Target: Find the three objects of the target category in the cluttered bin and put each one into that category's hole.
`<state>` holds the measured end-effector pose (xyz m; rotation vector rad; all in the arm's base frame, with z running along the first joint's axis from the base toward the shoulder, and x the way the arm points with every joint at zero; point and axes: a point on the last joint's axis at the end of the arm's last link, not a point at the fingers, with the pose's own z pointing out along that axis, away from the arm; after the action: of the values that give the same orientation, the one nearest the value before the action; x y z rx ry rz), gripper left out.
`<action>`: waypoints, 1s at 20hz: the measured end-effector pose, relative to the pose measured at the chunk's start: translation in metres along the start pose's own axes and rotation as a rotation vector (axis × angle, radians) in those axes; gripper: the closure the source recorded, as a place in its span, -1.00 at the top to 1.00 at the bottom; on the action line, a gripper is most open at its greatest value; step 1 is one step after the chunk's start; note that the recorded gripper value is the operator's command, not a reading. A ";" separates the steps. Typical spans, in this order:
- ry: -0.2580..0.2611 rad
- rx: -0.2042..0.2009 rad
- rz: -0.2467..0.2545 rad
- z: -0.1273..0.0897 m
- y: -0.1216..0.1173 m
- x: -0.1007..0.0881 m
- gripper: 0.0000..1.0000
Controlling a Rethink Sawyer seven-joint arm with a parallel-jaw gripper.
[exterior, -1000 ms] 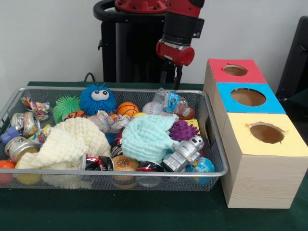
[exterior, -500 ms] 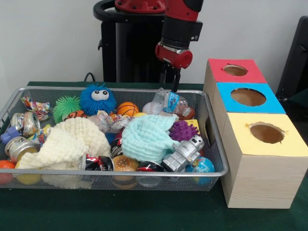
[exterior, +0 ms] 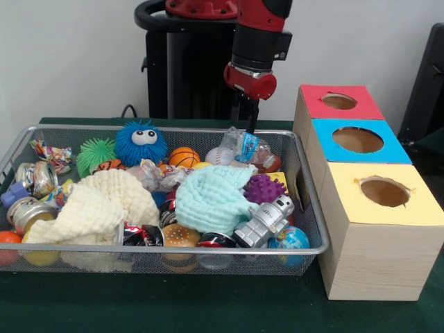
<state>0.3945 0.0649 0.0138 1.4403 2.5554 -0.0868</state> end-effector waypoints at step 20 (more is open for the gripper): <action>0.047 0.064 0.064 -0.035 0.026 0.015 1.00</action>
<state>0.4041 0.0962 0.0467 1.5632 2.5631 -0.1275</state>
